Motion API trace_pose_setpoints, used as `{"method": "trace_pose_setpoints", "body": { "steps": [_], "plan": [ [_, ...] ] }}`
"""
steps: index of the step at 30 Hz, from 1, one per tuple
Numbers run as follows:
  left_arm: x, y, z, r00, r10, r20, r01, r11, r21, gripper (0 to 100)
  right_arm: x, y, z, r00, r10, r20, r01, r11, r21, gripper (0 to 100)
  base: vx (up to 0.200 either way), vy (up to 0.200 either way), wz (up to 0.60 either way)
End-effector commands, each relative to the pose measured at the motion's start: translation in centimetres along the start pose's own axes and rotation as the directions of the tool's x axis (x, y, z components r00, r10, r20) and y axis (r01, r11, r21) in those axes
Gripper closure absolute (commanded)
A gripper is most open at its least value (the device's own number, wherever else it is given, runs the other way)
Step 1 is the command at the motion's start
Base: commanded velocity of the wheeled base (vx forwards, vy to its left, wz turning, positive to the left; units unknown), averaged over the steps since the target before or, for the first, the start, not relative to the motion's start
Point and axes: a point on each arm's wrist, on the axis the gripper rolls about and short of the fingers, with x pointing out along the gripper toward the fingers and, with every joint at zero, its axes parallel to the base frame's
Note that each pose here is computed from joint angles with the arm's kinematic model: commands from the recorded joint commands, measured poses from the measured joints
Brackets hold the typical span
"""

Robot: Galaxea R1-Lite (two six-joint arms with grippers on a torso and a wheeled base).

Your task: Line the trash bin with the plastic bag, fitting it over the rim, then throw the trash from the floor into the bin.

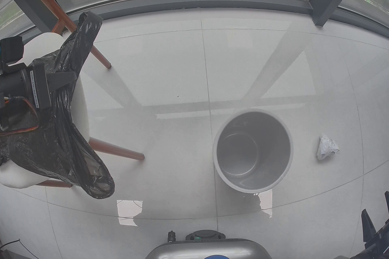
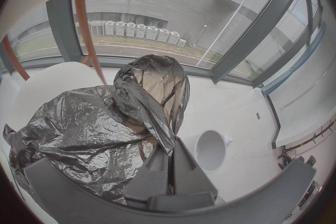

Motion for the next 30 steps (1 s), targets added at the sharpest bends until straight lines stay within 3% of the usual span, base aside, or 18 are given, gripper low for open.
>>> {"method": "trace_pose_setpoints", "body": {
  "steps": [1,17,30],
  "plan": [
    [-0.1,-0.2,0.0,1.0,-0.027,0.0,0.027,1.0,0.001,100,0.0,0.0,-0.5,1.0,0.0,-0.002,0.0,1.0,-0.001,0,0.0,-0.2,0.0],
    [0.1,-0.5,-0.8,0.997,-0.068,-0.037,0.068,0.998,0.004,100,0.0,0.0,-0.5,1.0,0.0,-0.002,0.0,1.0,-0.001,0,0.0,-0.2,0.0],
    [0.4,-1.4,-1.8,0.986,-0.144,-0.086,0.145,0.989,0.01,100,0.0,0.0,-0.5,1.0,0.002,-0.002,-0.002,1.0,0.0,0,0.0,-0.185,0.0]
  ]
}}
